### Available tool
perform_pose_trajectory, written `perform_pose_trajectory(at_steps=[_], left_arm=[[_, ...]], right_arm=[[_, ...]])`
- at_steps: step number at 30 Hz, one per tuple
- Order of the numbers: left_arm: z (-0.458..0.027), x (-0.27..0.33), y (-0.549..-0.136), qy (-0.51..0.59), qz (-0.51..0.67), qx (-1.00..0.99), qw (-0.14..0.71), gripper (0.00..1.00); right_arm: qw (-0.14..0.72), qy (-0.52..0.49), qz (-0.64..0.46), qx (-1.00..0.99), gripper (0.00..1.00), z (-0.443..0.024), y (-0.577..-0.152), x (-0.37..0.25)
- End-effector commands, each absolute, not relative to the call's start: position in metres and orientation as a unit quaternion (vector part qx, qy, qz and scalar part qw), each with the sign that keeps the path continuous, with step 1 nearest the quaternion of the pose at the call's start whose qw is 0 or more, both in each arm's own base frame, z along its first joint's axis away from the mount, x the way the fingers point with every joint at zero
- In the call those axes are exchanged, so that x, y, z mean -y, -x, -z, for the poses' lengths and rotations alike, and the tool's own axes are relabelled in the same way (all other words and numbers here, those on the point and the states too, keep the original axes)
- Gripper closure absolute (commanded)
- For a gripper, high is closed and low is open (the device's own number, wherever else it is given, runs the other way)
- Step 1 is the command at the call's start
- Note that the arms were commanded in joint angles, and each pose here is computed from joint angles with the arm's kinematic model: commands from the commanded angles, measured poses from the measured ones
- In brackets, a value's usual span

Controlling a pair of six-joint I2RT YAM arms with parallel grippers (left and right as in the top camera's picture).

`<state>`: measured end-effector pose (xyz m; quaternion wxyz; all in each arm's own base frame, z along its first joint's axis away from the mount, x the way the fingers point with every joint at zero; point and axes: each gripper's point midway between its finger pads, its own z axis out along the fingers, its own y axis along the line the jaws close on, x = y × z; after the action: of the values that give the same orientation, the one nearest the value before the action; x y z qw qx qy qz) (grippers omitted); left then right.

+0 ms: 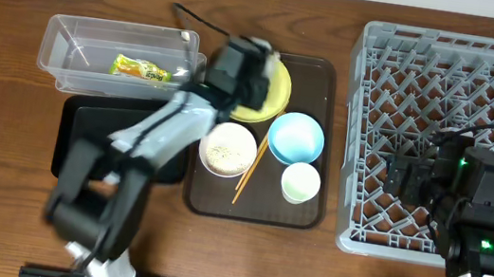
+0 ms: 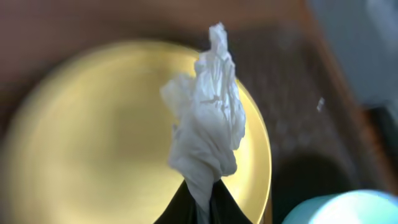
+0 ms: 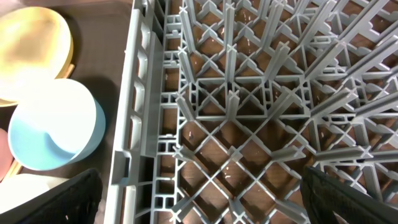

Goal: Sort waste into correct bins and load items into the dishwasher rack
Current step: 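Move the tissue left and release it into the clear bin, then grasp the rim of the white rice bowl with the left gripper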

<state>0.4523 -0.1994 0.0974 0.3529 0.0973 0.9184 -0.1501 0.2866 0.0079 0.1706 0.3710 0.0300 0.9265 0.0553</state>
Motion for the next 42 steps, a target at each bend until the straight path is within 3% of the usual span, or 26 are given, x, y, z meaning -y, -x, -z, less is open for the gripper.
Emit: perform_pose_trajectory(at_steps=[1,5,9,12,15,18,24,30,33,36,42], left_arm=[[-0.152,0.141,-0.468,0.000,0.126,-0.905,0.406,0.93],[-0.167,0.074,-0.471,0.137,0.127,-0.895,0.405,0.93],[-0.147,0.018,-0.460,0.295,0.133,-0.878,0.353,0.92],[-0.135,-0.008,-0.455,0.353,0.127,-0.865,0.332,0.79],[-0.131,-0.019,-0.455,0.364,0.121,-0.863,0.330,0.56],[-0.132,-0.021,-0.457,0.359,0.120,-0.863,0.335,0.40],[-0.149,-0.008,-0.456,0.270,0.111,-0.888,0.355,0.41],[-0.168,0.047,-0.434,0.144,0.122,-0.918,0.348,0.40],[-0.158,0.085,-0.411,0.098,0.126,-0.938,0.308,0.39],[-0.137,0.119,-0.383,0.056,0.124,-0.958,0.253,0.31],[-0.105,0.173,-0.344,-0.012,0.118,-0.976,0.180,0.32]], right_arm=[[0.381,-0.025,-0.064,-0.922,0.01,-0.180,-0.289,-0.014],[0.381,-0.025,-0.064,-0.922,0.01,-0.180,-0.289,-0.014],[0.381,-0.025,-0.064,-0.922,0.01,-0.180,-0.289,-0.014],[0.381,-0.025,-0.064,-0.922,0.01,-0.180,-0.289,-0.014],[0.381,-0.025,-0.064,-0.922,0.01,-0.180,-0.289,-0.014],[0.381,-0.025,-0.064,-0.922,0.01,-0.180,-0.289,-0.014],[0.381,-0.025,-0.064,-0.922,0.01,-0.180,-0.289,-0.014],[0.381,-0.025,-0.064,-0.922,0.01,-0.180,-0.289,-0.014],[0.381,-0.025,-0.064,-0.922,0.01,-0.180,-0.289,-0.014],[0.381,-0.025,-0.064,-0.922,0.01,-0.180,-0.289,-0.014],[0.381,-0.025,-0.064,-0.922,0.01,-0.180,-0.289,-0.014]])
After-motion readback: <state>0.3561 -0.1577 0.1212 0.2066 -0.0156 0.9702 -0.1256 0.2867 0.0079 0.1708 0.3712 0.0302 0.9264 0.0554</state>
